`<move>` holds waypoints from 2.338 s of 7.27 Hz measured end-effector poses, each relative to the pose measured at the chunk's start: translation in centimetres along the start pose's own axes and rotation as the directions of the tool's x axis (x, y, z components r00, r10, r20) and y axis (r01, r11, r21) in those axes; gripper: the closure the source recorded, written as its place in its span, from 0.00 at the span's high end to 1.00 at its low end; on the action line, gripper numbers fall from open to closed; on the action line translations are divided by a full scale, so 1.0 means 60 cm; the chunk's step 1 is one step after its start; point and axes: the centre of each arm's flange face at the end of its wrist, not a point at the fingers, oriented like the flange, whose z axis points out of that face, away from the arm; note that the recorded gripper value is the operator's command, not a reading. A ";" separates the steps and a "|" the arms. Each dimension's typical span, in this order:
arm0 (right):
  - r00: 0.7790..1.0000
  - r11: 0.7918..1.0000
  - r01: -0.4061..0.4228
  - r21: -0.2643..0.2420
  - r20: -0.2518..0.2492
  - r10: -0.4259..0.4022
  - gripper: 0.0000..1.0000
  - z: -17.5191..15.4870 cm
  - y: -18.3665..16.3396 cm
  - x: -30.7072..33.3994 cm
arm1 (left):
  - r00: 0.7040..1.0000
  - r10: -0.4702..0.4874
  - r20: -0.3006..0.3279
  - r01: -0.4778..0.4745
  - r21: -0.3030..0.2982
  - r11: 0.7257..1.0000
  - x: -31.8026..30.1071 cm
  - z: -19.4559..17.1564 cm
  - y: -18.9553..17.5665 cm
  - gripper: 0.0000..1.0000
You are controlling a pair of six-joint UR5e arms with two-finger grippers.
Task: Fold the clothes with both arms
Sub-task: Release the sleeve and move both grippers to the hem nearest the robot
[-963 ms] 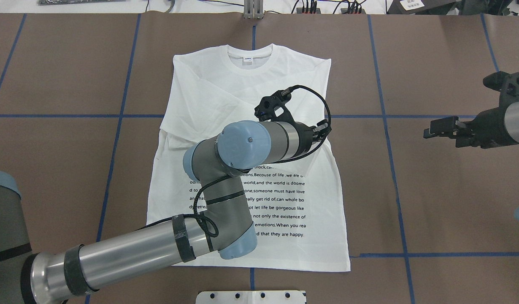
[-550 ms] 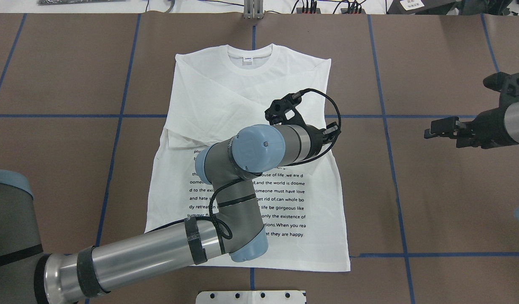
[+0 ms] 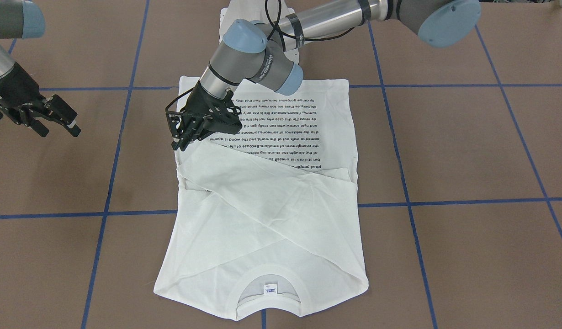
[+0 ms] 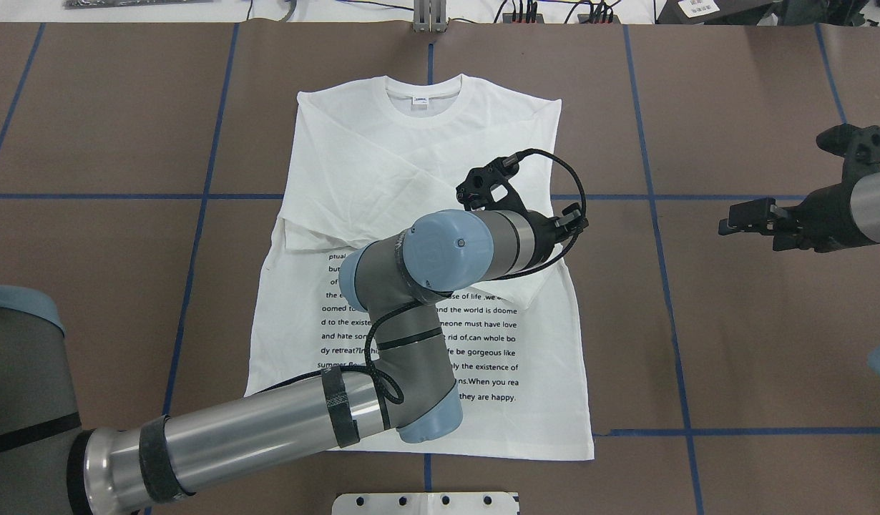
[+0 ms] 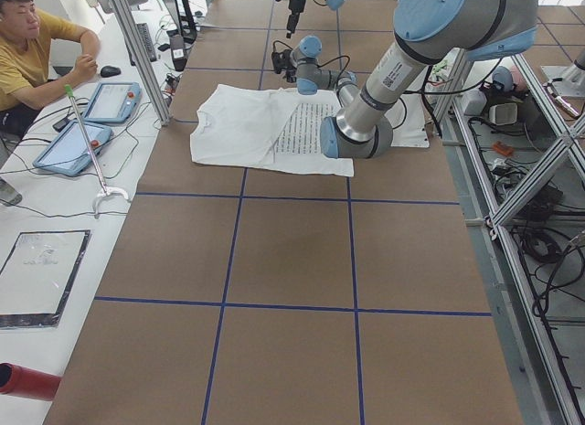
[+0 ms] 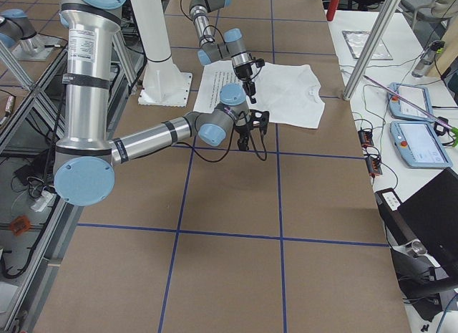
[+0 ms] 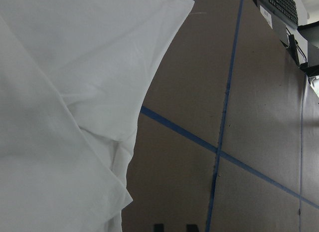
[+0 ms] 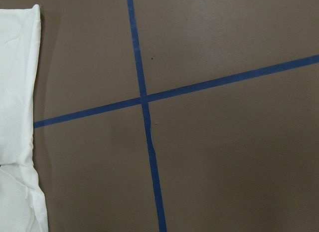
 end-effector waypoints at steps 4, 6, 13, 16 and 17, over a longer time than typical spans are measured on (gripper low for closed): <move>0.977 0.978 -0.205 0.036 0.075 0.202 0.99 0.059 0.115 -0.156 | 0.985 0.154 0.078 -0.153 -0.011 0.988 -0.099 -0.120 -0.073 0.72; 0.954 0.956 -0.287 0.062 0.109 0.279 0.96 0.104 0.258 -0.228 | 0.936 0.323 0.139 -0.321 -0.034 0.946 -0.165 -0.230 -0.139 0.72; 0.908 0.898 -0.401 0.182 -0.050 0.416 0.89 0.170 0.562 -0.320 | 0.899 0.398 0.185 -0.400 -0.029 0.916 -0.218 -0.277 -0.204 0.75; 0.915 0.913 -0.361 0.191 -0.118 0.386 0.65 0.185 0.595 -0.300 | 0.905 0.383 0.186 -0.385 -0.025 0.923 -0.220 -0.276 -0.202 0.75; 0.916 0.916 -0.353 0.191 -0.130 0.380 0.53 0.186 0.601 -0.297 | 0.907 0.379 0.186 -0.381 -0.025 0.924 -0.220 -0.276 -0.202 0.75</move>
